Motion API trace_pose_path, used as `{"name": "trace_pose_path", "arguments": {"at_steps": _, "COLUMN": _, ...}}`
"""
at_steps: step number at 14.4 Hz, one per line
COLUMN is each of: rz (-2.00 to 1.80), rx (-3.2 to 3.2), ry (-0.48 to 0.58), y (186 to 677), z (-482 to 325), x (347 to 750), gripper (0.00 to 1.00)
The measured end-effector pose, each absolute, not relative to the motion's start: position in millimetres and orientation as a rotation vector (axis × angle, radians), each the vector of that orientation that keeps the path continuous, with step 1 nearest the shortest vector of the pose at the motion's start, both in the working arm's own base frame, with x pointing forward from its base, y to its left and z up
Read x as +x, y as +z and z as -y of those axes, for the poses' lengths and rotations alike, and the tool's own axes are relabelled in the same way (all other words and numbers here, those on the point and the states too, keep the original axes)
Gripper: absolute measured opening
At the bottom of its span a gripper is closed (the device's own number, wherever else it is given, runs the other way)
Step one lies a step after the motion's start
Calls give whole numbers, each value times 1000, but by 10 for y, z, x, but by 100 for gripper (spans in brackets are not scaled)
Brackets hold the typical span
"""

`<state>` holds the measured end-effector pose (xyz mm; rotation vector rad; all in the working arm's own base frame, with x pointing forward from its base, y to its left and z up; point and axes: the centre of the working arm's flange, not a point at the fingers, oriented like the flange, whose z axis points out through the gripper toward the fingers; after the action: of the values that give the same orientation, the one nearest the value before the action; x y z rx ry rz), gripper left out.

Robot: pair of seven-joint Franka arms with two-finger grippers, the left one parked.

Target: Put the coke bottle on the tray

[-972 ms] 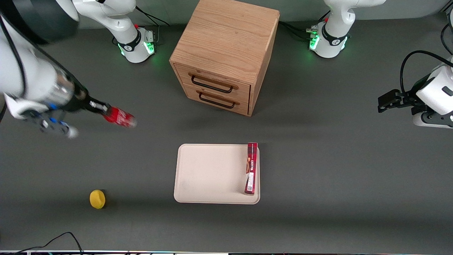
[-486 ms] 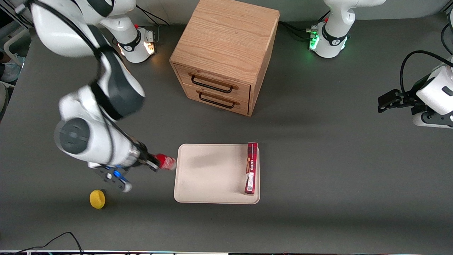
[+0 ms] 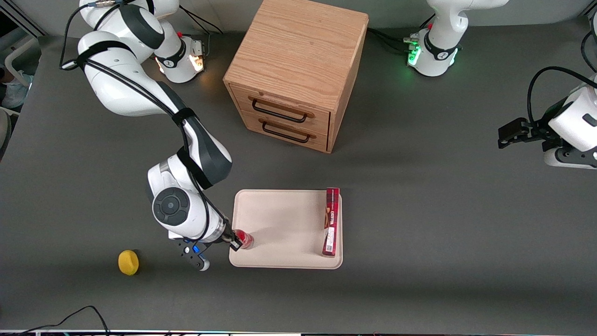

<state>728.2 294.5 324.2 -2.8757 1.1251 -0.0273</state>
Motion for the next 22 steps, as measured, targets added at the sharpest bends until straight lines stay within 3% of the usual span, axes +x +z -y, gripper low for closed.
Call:
{"name": "trace_pose_path", "arguments": {"at_steps": 4, "rz": -1108, "rx": -2876, "ry": -3, "y": 3623, "z": -2907, "x": 7266, "gripper": 77}}
{"name": "trace_pose_path", "arguments": {"at_steps": 6, "rz": -951, "rx": -2967, "ry": 29, "y": 4226, "z": -2769, "x": 7128, "gripper": 97}}
{"name": "trace_pose_path", "arguments": {"at_steps": 10, "rz": -597, "rx": -3146, "ry": 60, "y": 5759, "z": -2290, "x": 6428, "gripper": 100}}
{"name": "trace_pose_path", "arguments": {"at_steps": 13, "rz": -465, "rx": -3168, "ry": 108, "y": 6328, "z": -1739, "x": 5922, "gripper": 100}}
{"name": "trace_pose_path", "arguments": {"at_steps": 18, "rz": -418, "rx": -3167, "ry": 163, "y": 6338, "z": -461, "x": 5219, "gripper": 100}}
{"name": "trace_pose_path", "arguments": {"at_steps": 22, "rz": -416, "rx": -3161, "ry": 138, "y": 6096, "z": -207, "x": 4830, "gripper": 100}}
